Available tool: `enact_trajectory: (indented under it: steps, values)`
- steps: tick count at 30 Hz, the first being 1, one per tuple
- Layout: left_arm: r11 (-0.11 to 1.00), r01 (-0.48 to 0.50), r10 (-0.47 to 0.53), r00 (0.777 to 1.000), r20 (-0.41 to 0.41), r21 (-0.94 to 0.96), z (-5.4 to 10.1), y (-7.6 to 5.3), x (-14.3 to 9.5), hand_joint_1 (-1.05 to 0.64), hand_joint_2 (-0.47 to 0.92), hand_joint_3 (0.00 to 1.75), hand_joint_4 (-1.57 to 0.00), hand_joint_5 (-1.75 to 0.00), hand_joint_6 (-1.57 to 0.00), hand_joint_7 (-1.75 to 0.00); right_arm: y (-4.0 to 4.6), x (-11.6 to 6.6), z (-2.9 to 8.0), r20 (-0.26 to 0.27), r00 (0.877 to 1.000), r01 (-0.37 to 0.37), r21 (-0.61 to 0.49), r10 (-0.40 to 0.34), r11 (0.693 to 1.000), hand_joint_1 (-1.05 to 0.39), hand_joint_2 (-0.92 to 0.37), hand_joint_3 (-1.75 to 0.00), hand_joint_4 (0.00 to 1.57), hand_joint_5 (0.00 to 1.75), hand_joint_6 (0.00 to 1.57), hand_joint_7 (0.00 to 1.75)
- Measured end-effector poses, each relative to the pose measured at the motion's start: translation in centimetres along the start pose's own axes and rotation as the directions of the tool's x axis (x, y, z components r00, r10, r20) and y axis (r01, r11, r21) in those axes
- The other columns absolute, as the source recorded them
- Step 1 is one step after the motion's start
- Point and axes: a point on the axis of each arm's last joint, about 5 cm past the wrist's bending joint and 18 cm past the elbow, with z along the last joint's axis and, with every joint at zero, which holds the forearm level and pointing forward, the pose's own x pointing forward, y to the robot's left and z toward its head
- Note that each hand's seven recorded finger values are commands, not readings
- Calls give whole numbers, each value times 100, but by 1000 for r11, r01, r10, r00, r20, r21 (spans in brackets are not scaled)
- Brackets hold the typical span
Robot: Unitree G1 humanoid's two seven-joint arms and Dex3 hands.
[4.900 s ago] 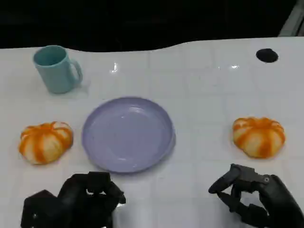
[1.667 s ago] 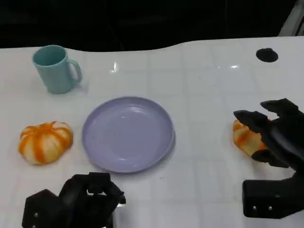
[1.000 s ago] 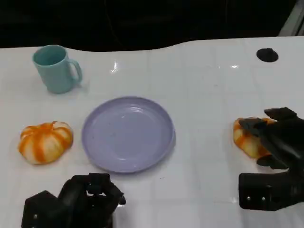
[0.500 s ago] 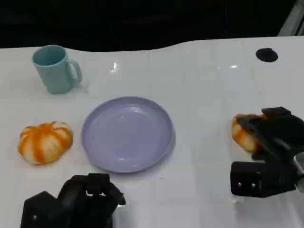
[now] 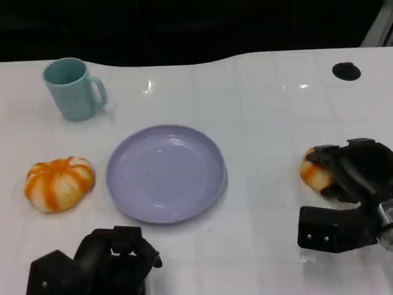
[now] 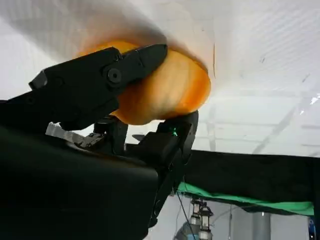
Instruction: Grasp the bread from the table and place it into the plate.
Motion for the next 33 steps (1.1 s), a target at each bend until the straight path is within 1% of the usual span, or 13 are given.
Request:
enact_trajectory:
  steps: [2,3,6,8,13,14,15,17,18,24,27,29,33]
  values:
    - [1000,0,0,1000,0,0,0,0,0,-105,53,71,-157,-123,-139,-88,5,2,2,8,1000,6,-13,-6,1000,-24,-92,-15,85,175,85,116]
    - [1000,0,0,1000,0,0,0,0,0,-105,53,71,-157,-123,-139,-88,9,0,2,10,1000,9,-16,-9,1000,-24,-91,-17,86,175,81,128]
    - [1000,0,0,1000,-1,0,0,0,0,-105,53,72,-157,-123,-139,-88,29,-14,-1,14,1000,21,-24,-21,999,-24,-89,-24,89,175,75,147]
    - [1000,-1,1,1000,-1,1,0,-1,0,-105,53,72,-157,-123,-139,-89,38,-20,0,17,1000,25,-27,-24,999,-25,-87,-32,89,175,77,136]
    - [1000,-4,4,1000,-1,1,0,-2,1,-105,52,72,-157,-123,-140,-89,50,-28,4,27,998,51,-30,-50,998,-26,-78,-44,90,175,81,132]
    - [1000,-4,4,1000,-1,0,1,-2,1,-105,52,72,-157,-123,-139,-89,51,-28,7,32,998,60,-28,-59,998,-26,-72,-55,89,175,80,137]
    - [1000,-4,4,1000,-1,0,1,-4,2,-105,53,72,-157,-123,-139,-89,53,-29,10,35,997,70,-25,-69,997,-25,-62,-73,90,175,78,145]
    - [1000,-3,3,1000,-1,0,1,-5,2,-105,53,72,-157,-123,-138,-88,53,-30,18,44,995,92,-16,-91,996,-24,-48,-98,91,175,70,167]
    - [1000,-3,3,1000,-1,0,1,-5,2,-105,53,72,-157,-123,-138,-88,52,-30,25,51,993,107,-8,-106,994,-24,-46,-103,91,175,68,171]
    - [1000,-3,3,1000,-2,-1,0,-6,3,-105,52,71,-157,-123,-139,-88,0,10,126,116,978,169,54,-174,984,-23,-37,-103,92,175,68,174]
    - [1000,-2,2,1000,-2,-1,-1,-8,3,-105,52,71,-157,-123,-139,-88,-38,38,176,143,967,203,77,-213,976,-23,-30,-116,95,175,70,175]
    - [1000,-2,2,1000,-3,-1,-1,-9,3,-105,53,71,-157,-123,-139,-87,-68,55,217,163,955,234,99,-248,967,-22,-28,-118,95,175,69,175]
    - [1000,-1,1,1000,-3,-2,-2,-10,4,-105,52,71,-157,-123,-139,-87,-137,97,318,200,931,281,139,-305,950,-19,-31,-120,97,175,70,175]
